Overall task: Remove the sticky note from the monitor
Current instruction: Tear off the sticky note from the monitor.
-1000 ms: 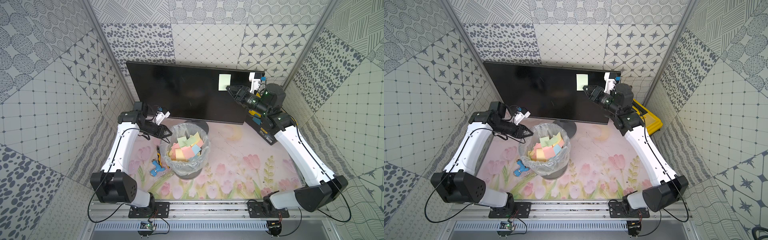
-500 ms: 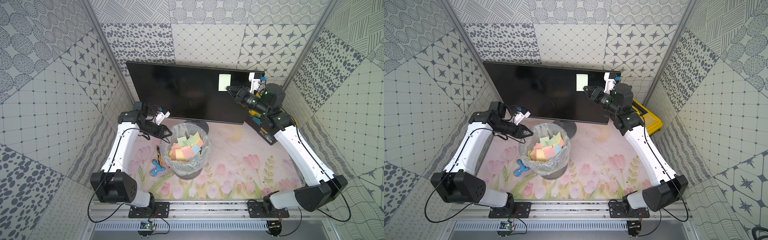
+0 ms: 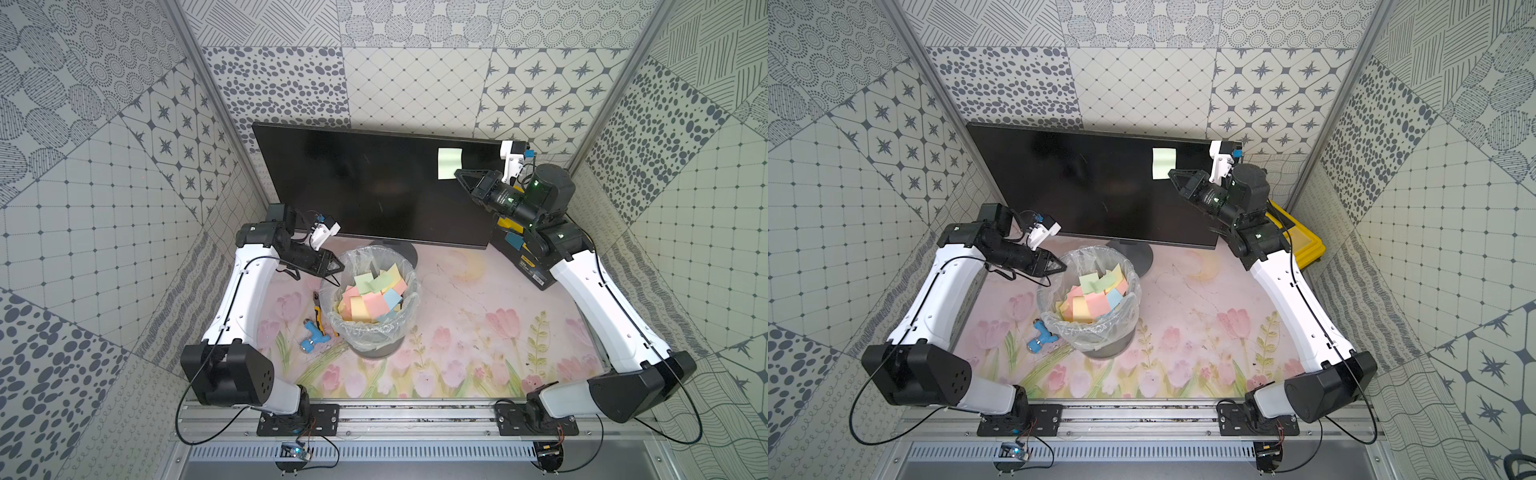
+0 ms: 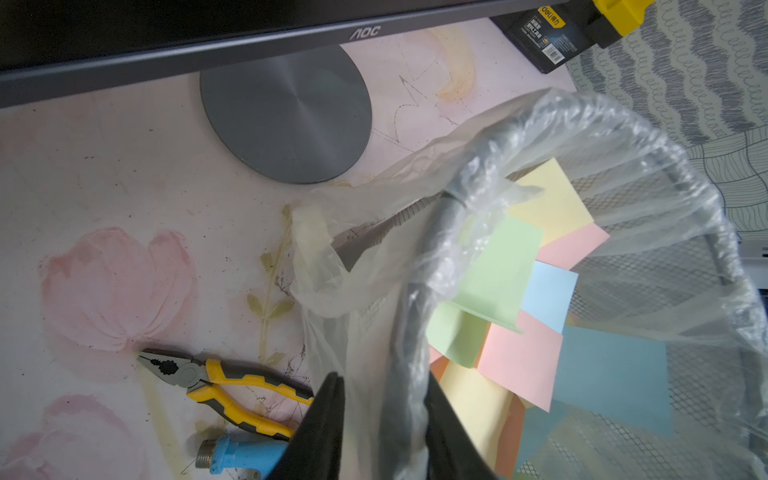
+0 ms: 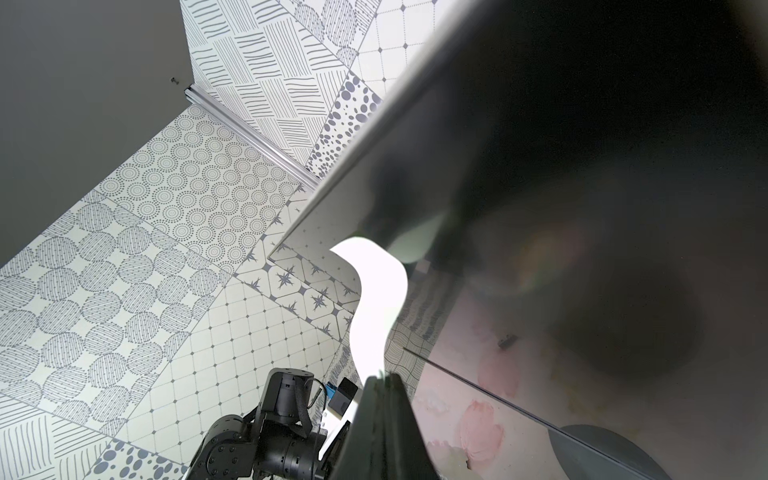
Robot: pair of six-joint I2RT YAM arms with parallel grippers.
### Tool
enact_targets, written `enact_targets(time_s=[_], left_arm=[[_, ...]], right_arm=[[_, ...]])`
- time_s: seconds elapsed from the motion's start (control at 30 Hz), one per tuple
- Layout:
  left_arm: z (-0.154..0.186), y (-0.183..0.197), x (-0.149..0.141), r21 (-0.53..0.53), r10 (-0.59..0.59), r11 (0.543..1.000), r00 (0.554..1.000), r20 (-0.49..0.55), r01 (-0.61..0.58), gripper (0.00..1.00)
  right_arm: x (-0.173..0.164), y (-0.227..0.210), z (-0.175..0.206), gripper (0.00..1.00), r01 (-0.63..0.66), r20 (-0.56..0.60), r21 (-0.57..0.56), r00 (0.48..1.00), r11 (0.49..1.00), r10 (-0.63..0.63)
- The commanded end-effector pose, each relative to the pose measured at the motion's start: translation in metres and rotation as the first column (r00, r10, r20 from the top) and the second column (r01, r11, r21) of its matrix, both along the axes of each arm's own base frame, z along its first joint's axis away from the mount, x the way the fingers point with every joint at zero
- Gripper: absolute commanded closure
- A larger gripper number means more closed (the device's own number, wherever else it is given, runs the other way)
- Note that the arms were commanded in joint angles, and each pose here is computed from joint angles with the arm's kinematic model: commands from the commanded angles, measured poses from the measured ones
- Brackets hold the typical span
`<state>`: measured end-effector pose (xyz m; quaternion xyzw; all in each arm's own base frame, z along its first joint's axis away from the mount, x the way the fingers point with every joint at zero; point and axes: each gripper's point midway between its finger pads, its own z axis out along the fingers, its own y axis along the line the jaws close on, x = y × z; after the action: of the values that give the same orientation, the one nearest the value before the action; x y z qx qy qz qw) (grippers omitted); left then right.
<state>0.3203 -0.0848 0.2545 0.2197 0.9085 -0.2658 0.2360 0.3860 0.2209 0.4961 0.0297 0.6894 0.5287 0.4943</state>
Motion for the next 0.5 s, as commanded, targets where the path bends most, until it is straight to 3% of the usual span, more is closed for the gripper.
enact_targets(time_s=[0.0, 0.47], left_arm=[[0.000, 0.000, 0.001, 0.014, -0.021, 1.000, 1.000, 0.008, 0.021, 0.67], [0.000, 0.000, 0.001, 0.014, -0.020, 1.000, 1.000, 0.007, 0.020, 0.67]], right_arm=[[-0.003, 0.000, 0.023, 1.00, -0.007, 0.077, 0.015, 0.997, 1.000, 0.006], [-0.007, 0.009, 0.040, 1.00, -0.042, 0.113, 0.002, 0.993, 0.999, 0.042]])
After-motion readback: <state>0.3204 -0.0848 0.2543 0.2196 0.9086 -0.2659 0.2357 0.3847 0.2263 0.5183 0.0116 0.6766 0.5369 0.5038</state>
